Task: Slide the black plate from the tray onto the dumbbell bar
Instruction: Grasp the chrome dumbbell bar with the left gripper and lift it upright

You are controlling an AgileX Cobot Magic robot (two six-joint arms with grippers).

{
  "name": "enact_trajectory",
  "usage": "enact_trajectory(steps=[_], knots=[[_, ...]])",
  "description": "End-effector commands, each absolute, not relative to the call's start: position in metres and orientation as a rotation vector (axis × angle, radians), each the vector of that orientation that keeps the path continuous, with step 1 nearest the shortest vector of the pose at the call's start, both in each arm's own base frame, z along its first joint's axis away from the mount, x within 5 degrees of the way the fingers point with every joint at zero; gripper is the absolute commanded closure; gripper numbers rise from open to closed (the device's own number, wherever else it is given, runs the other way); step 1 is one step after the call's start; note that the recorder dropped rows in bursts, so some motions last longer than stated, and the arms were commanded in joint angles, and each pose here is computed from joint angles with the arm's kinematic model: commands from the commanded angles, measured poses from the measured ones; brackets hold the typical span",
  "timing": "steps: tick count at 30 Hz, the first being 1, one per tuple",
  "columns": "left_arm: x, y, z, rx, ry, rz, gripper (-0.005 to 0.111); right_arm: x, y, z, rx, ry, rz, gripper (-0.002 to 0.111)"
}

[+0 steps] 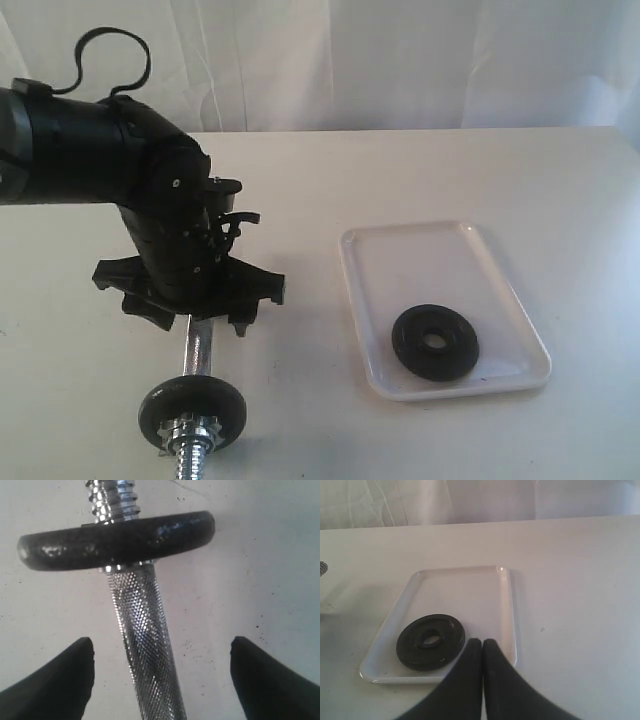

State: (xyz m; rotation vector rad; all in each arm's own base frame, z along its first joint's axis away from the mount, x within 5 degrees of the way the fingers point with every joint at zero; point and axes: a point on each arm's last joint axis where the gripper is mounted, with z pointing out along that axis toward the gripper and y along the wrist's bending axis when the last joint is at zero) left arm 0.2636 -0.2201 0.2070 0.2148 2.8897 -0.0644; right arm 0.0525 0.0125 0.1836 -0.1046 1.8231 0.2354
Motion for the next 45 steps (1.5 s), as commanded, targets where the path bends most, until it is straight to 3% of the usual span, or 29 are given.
enact_trajectory(steps=[1, 7, 18, 36, 45], knots=[[0.266, -0.225, 0.193, 0.214, 2.910, -0.046, 0.029, 0.052, 0.013, 0.184, -0.114, 1.811, 0.236, 0.108], [0.275, -0.233, 0.175, 0.227, 2.881, -0.088, 0.033, 0.052, 0.013, 0.184, -0.114, 1.811, 0.236, 0.108], [0.277, -0.236, 0.166, 0.256, 2.883, -0.083, 0.107, 0.053, 0.013, 0.185, -0.117, 1.799, 0.237, 0.108], [0.254, -0.220, 0.236, 0.941, 2.667, -0.078, 0.107, 0.053, 0.013, 0.185, -0.118, 1.799, 0.235, 0.108], [0.231, -0.223, 0.221, 1.296, 2.631, -0.025, 0.107, 0.053, 0.013, 0.185, -0.115, 1.796, 0.240, 0.108]])
